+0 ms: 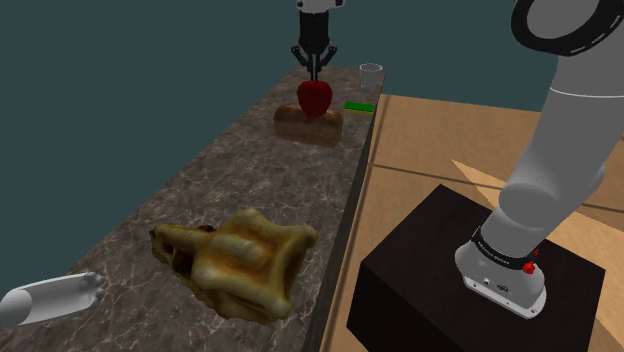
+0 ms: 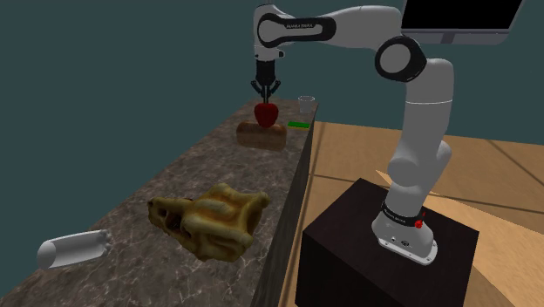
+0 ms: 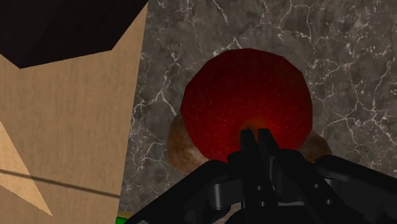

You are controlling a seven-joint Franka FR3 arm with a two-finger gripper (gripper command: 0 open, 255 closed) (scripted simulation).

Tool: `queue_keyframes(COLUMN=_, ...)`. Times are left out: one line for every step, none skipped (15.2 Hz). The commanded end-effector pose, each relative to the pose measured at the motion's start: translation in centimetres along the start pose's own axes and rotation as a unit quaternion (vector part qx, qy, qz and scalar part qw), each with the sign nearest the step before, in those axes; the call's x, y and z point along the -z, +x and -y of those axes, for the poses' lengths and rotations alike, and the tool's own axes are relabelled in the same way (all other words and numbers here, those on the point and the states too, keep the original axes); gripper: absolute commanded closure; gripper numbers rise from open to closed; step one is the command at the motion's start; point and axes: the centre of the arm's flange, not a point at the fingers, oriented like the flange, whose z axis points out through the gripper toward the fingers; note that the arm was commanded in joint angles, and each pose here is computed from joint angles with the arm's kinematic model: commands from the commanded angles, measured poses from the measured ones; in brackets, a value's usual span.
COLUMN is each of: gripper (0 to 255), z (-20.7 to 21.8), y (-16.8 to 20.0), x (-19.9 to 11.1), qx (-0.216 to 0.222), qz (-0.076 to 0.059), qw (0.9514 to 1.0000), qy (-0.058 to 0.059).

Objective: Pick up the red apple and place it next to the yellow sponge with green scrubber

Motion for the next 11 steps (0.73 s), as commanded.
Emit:
queue_keyframes(gripper=255, z=-1.5, y=2.2, x=0.3, qx=0.001, qz=0.000, qw=1.0000, qy=0.000)
queue_keyframes(gripper=255, z=-2.2, y=3.3, x=0.3, qx=0.001, qz=0.000, qw=1.0000, qy=0.000)
queue_keyframes(gripper=255, z=-3.0, y=4.4, x=0.3, qx=0.001, qz=0.000, qw=1.0000, qy=0.000)
queue_keyframes(gripper=255, z=-3.7, y=5.5, x=0.3, qx=0.001, qz=0.000, qw=1.0000, qy=0.000)
queue_keyframes(gripper=255, z=-4.5, y=6.5, x=0.4, qx=0.001, qz=0.000, qw=1.0000, qy=0.000)
queue_keyframes(gripper=255, z=-5.2, y=7.6, x=0.4, qx=0.001, qz=0.000, qw=1.0000, qy=0.000)
queue_keyframes(gripper=255, z=-6.0, y=8.7, x=0.4, qx=0.001, qz=0.000, qw=1.0000, qy=0.000)
queue_keyframes(gripper=255, z=-6.7, y=9.8, x=0.4, qx=0.001, qz=0.000, qw=1.0000, qy=0.000)
queue_keyframes(gripper=255, z=-7.5, y=10.9, x=0.4, qx=0.001, qz=0.000, qw=1.0000, qy=0.000)
queue_keyframes(gripper=255, z=-8.2, y=12.0, x=0.4, qx=0.001, qz=0.000, qw=1.0000, qy=0.000)
queue_keyframes(gripper=255, z=-8.9, y=13.1, x=0.4, qx=0.001, qz=0.000, qw=1.0000, qy=0.000)
